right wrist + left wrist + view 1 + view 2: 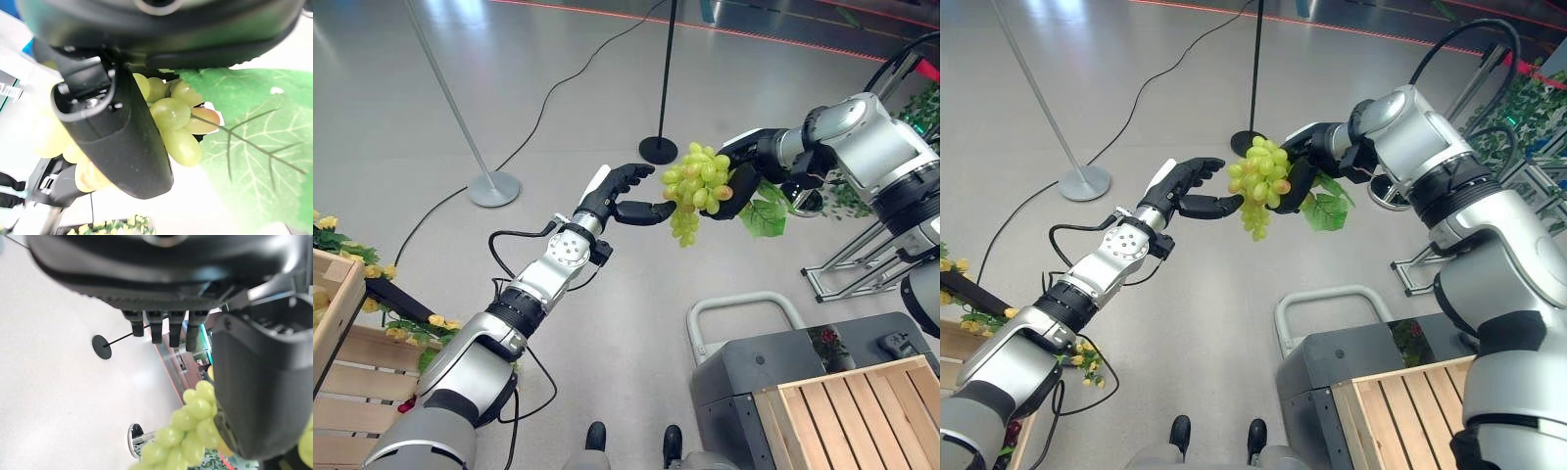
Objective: Pick up the fruits from the basket on one side to the basket on the other side
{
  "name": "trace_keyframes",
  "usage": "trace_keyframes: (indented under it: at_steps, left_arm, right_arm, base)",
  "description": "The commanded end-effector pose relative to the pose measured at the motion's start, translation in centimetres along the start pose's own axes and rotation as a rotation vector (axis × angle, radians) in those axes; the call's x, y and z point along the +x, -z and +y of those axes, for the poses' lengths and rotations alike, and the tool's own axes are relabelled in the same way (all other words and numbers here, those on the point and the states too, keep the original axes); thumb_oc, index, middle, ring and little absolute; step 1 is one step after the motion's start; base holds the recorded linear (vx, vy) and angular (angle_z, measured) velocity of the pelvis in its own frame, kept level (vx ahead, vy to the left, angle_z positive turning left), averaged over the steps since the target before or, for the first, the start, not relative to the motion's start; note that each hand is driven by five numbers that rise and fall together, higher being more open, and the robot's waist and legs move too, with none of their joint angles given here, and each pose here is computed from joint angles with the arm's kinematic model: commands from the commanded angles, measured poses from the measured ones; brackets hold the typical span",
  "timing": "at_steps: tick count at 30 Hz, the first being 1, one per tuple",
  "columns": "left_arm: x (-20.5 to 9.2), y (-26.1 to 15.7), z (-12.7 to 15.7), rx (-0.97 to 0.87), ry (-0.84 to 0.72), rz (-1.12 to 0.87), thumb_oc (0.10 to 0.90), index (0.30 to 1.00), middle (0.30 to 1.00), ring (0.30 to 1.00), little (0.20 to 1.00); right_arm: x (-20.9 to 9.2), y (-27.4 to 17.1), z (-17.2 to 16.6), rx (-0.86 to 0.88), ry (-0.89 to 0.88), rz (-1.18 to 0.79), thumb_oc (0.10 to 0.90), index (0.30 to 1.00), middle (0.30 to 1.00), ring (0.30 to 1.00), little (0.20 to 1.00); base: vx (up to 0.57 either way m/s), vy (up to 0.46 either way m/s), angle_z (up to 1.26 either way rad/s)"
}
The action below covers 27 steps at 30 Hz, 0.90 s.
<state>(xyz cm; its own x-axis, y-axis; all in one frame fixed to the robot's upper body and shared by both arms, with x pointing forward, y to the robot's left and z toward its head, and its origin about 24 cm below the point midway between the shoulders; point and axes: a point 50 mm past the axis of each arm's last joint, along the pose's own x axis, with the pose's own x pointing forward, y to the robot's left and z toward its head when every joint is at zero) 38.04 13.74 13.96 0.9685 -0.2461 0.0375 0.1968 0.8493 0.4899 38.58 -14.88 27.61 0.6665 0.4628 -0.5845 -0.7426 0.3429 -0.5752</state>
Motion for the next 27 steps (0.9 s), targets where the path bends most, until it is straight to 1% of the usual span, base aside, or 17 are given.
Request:
trace_keyframes:
  at_steps: [1, 2, 3, 4, 11, 18, 21, 27]
  left_arm:
    - [0.4, -2.3, -0.2, -0.047, 0.021, -0.114, 0.8, 0.9, 0.9, 0.9, 0.9]
    - [0.4, -2.2, -0.5, -0.051, 0.044, -0.114, 0.8, 0.9, 0.9, 0.9, 0.9]
    - [0.4, -2.0, -1.4, -0.048, 0.123, -0.098, 0.8, 0.9, 0.9, 0.9, 0.9]
    - [0.4, -1.9, -1.6, -0.043, 0.145, -0.09, 0.8, 0.9, 0.9, 0.9, 0.9]
    - [0.4, -1.0, -2.6, -0.045, 0.232, -0.041, 0.8, 0.9, 0.9, 0.9, 0.9]
    - [0.5, -1.2, -2.4, -0.028, 0.23, -0.047, 0.8, 0.9, 0.9, 0.9, 0.9]
    - [0.6, -1.3, -2.0, -0.032, 0.189, -0.059, 0.8, 0.9, 0.9, 0.9, 0.9]
    - [0.6, -1.7, -1.6, -0.055, 0.129, -0.093, 0.8, 0.9, 0.9, 0.9, 0.9]
  right_arm:
    - [0.1, -0.9, 0.3, -0.074, -0.016, -0.07, 0.4, 0.3, 0.3, 0.3, 0.3]
    - [0.2, -1.1, 0.4, -0.082, -0.022, -0.079, 0.4, 0.3, 0.3, 0.3, 0.3]
    - [0.3, -1.8, 0.7, -0.107, -0.027, -0.103, 0.4, 0.3, 0.3, 0.3, 0.3]
    - [0.4, -2.0, 0.8, -0.115, -0.032, -0.113, 0.4, 0.3, 0.3, 0.3, 0.3]
    - [1.0, -4.0, 2.1, -0.2, -0.098, -0.164, 0.4, 0.3, 0.3, 0.3, 0.3]
    - [1.3, -5.2, 3.1, -0.265, -0.158, -0.175, 0.4, 0.3, 0.3, 0.3, 0.3]
    - [1.5, -5.1, 3.5, -0.296, -0.183, -0.145, 0.4, 0.3, 0.3, 0.3, 0.3]
    - [1.8, -4.9, 3.9, -0.294, -0.227, -0.117, 0.4, 0.3, 0.3, 0.3, 0.3]
  base:
    - [0.0, 0.0, 0.0]
    - [0.0, 0.0, 0.0]
    - [0.0, 0.0, 0.0]
    - [0.0, 0.0, 0.0]
    - [0.0, 0.0, 0.0]
    - [0.0, 0.0, 0.0]
    - [0.0, 0.0, 0.0]
    - [0.0, -0.007, 0.03]
